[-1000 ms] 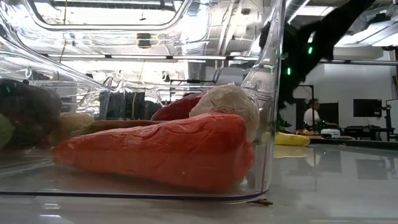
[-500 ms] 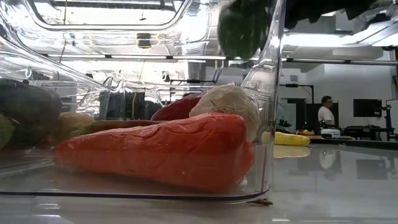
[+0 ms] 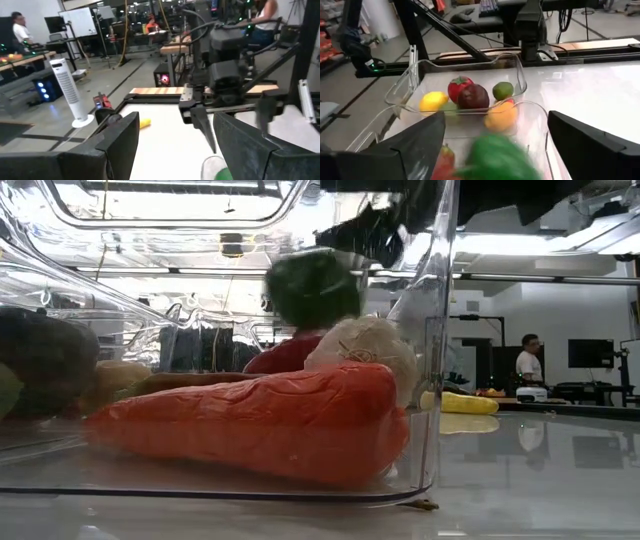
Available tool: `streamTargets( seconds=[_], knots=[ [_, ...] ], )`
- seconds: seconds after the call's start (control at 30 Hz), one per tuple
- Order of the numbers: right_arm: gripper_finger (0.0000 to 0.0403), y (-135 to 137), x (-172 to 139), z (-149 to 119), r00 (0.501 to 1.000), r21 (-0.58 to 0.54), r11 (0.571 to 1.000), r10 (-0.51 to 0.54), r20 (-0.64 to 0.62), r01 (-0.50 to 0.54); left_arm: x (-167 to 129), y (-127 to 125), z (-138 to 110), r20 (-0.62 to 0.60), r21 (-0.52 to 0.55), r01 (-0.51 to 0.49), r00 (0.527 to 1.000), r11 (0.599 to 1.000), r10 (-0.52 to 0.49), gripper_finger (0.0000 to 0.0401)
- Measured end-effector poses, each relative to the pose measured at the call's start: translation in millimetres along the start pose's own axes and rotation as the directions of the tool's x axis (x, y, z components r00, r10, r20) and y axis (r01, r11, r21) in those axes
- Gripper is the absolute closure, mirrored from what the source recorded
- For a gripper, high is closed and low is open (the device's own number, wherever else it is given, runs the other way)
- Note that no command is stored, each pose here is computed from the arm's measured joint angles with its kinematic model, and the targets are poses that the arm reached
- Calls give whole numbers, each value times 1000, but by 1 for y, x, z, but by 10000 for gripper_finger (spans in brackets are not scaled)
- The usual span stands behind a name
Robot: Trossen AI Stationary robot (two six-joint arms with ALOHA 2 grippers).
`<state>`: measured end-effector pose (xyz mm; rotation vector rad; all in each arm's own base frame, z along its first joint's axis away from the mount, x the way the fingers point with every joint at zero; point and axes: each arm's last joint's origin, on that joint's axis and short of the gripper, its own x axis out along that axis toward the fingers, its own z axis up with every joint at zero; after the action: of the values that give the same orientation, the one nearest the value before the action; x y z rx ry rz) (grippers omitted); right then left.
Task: Sort produce into baskets
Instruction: Put the green bell pepper into the right transparent bin, then put the yellow corn into the right transparent bin
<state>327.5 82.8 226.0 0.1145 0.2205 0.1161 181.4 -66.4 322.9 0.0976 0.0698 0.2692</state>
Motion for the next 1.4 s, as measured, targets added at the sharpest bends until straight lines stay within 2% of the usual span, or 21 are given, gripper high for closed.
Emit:
streamTargets(
  seconds=[0.07, 0.13, 0.23, 0.33, 0.43, 0.5, 0.6, 0.77, 0.9, 1.0, 1.2, 1.33, 1.4],
  knots=[
    [15, 0, 0, 4, 999, -10, 1000, -23, -38, 22, 1, 2, 0, 1, 12, -10, 1000, 1000, 10, 159],
    [10, -2, -7, 10, 990, -23, 995, -96, -99, 94, 2, 3, 1, 5, 11, -13, 1000, 1000, 13, 159],
    [12, -8, -29, 18, 944, -83, 956, -291, -157, 280, 4, 5, 1, 13, 4, -4, 1000, 1000, 4, 159],
    [24, -17, -52, 16, 856, -163, 873, -484, -182, 460, 5, 6, 2, 17, 0, 14, 1000, 1000, -14, 159],
    [39, -34, -74, 1, 780, -175, 802, -597, -188, 571, 6, 6, 2, 17, -3, 26, 1000, 1000, -26, 159],
    [49, -50, -86, -17, 729, -150, 759, -650, -212, 633, 6, 6, 2, 18, 0, 26, 999, 1000, -26, 159],
    [61, -75, -102, -53, 617, -132, 660, -743, -258, 740, 6, 6, 2, 18, 1, 26, 1000, 1000, -26, 159],
    [73, -114, -124, -88, 454, -87, 496, -842, -292, 864, 6, 7, 2, 18, 1, 22, 1000, 1000, -22, 159],
    [74, -136, -135, -94, 368, -74, 412, -870, -328, 908, 8, 9, 2, 19, 6, 8, 1000, 1000, -8, 159],
    [74, -151, -141, -95, 352, -66, 401, -862, -365, 914, 10, 10, 1, 11, 10, -1, 1000, 1000, 1, 159],
    [74, -182, -151, -102, 388, -15, 442, -803, -452, 897, 11, 12, 0, 5, -3, -4, 1000, 1000, 4, 159],
    [74, -196, -153, -105, 459, 52, 495, -756, -467, 868, 11, 11, -2, -9, -10, -1, 1000, 1000, 1, 159],
    [76, -200, -152, -108, 475, 70, 507, -740, -475, 859, 11, 11, -3, -19, -11, 6, 1000, 1000, -6, 159]
  ],
)
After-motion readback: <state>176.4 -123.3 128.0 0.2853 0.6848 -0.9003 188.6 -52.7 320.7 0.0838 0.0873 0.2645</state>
